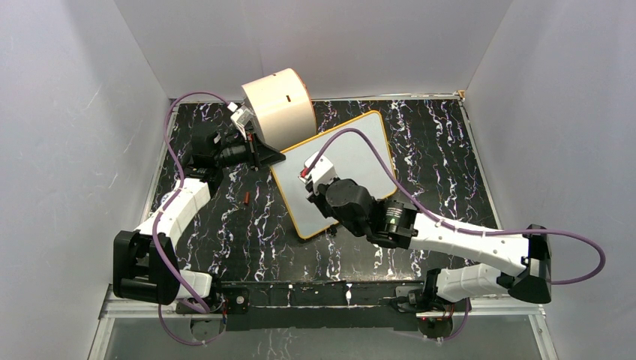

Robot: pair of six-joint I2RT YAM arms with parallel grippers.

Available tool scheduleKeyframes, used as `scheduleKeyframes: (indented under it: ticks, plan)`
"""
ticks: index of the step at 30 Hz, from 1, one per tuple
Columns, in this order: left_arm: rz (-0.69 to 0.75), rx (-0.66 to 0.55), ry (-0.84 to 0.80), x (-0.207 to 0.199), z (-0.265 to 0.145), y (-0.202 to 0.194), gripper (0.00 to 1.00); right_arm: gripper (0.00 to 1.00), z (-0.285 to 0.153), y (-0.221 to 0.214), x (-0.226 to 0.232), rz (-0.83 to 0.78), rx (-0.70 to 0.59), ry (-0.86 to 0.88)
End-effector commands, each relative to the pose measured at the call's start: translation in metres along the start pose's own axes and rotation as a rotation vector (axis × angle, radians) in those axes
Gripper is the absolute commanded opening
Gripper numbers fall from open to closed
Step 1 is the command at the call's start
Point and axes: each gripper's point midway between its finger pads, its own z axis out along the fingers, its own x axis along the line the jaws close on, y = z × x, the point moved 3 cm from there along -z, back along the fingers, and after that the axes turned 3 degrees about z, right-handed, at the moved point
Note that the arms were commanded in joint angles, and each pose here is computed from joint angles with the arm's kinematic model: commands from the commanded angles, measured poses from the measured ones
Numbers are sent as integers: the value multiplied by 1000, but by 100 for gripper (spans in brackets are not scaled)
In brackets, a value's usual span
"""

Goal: Write a sentence on the whiteboard

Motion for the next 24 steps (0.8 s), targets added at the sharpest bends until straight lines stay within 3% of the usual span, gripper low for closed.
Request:
scheduleKeyframes:
  ticks: [1,24]
  plan:
    - [14,-12,-23,-3,0,-1,0,0,2,20,1,29,-72,-36]
    - [24,-2,-20,-2,0,-1,0,0,17,21,17,-2,-41,-63]
